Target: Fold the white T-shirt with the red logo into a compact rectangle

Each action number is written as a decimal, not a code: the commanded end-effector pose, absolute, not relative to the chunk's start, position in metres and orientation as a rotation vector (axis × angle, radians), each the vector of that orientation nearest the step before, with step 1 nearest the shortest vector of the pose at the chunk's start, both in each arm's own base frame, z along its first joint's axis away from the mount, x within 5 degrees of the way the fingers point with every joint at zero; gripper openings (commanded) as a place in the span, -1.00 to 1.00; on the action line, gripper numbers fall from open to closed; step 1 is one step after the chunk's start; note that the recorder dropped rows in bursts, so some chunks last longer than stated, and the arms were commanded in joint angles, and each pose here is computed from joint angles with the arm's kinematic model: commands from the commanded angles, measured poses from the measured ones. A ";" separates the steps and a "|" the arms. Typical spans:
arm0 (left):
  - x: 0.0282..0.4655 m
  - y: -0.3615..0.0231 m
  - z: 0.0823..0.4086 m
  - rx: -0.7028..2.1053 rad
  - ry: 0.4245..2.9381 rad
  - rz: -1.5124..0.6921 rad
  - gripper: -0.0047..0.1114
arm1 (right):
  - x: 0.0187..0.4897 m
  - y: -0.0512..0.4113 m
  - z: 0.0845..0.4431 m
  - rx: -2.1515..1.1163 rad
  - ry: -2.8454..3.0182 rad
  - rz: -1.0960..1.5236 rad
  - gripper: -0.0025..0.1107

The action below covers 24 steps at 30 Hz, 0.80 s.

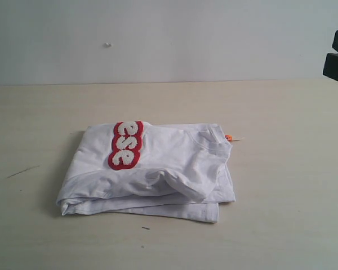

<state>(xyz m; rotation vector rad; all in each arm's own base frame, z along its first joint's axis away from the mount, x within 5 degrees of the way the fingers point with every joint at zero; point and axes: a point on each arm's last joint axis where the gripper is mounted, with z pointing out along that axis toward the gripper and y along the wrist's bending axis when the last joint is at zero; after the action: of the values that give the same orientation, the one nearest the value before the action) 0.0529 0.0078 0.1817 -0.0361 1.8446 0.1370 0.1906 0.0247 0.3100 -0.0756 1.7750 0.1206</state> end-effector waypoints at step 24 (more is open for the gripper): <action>0.053 0.008 0.181 -0.055 1.838 0.121 -0.92 | 0.185 0.024 0.308 -0.172 1.799 0.045 -0.96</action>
<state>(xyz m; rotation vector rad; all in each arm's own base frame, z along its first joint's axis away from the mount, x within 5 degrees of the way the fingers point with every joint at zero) 0.0528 0.0078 0.1812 -0.0389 1.8502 0.1356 0.1901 0.0248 0.3099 -0.0929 1.7778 0.1083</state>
